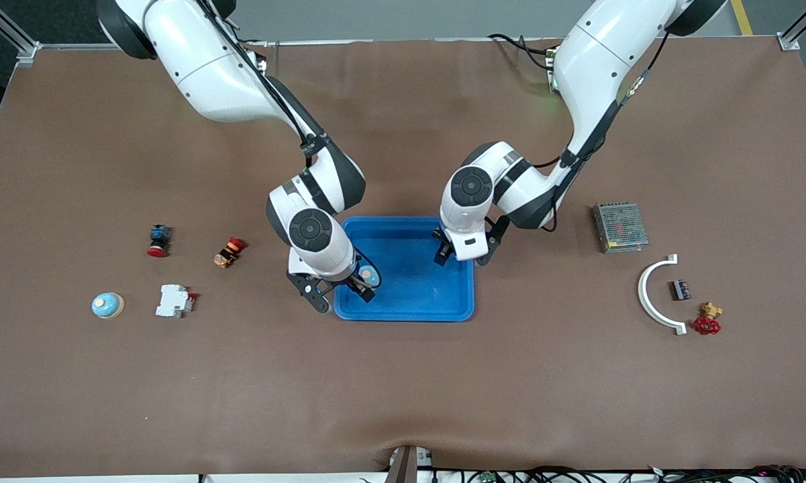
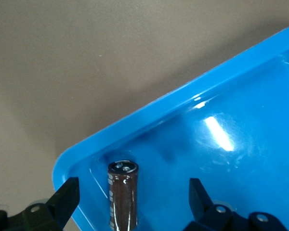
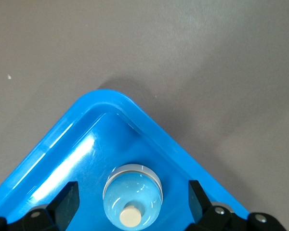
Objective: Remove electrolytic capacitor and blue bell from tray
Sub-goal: 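Grasp a capacitor with the left gripper while the right gripper grasps a bell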
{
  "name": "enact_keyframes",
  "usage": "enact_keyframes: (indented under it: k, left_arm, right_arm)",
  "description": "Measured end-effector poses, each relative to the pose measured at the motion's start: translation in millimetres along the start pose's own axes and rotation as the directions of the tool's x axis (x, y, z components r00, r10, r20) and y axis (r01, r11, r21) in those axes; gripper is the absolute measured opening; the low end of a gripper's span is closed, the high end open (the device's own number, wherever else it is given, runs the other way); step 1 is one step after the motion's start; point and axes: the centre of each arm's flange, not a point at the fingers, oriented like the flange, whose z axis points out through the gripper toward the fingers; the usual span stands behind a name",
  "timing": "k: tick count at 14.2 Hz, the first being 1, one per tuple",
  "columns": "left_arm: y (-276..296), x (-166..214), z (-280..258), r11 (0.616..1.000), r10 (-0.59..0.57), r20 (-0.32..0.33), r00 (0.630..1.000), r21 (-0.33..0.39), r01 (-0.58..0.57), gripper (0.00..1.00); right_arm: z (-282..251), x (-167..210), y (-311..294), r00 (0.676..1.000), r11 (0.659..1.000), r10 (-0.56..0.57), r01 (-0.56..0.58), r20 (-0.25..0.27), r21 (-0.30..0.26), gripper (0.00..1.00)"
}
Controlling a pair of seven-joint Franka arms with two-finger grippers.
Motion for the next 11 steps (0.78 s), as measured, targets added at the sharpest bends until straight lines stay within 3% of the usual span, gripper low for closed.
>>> enact_keyframes:
  k: [11]
  left_arm:
    - [-6.4, -18.9, 29.2, 1.0, -0.006, -0.029, 1.0, 0.001, 0.006, 1.0]
  right_arm:
    - [37.3, -28.3, -2.9, 1.0, 1.0, 0.001, -0.001, 0.003, -0.007, 1.0]
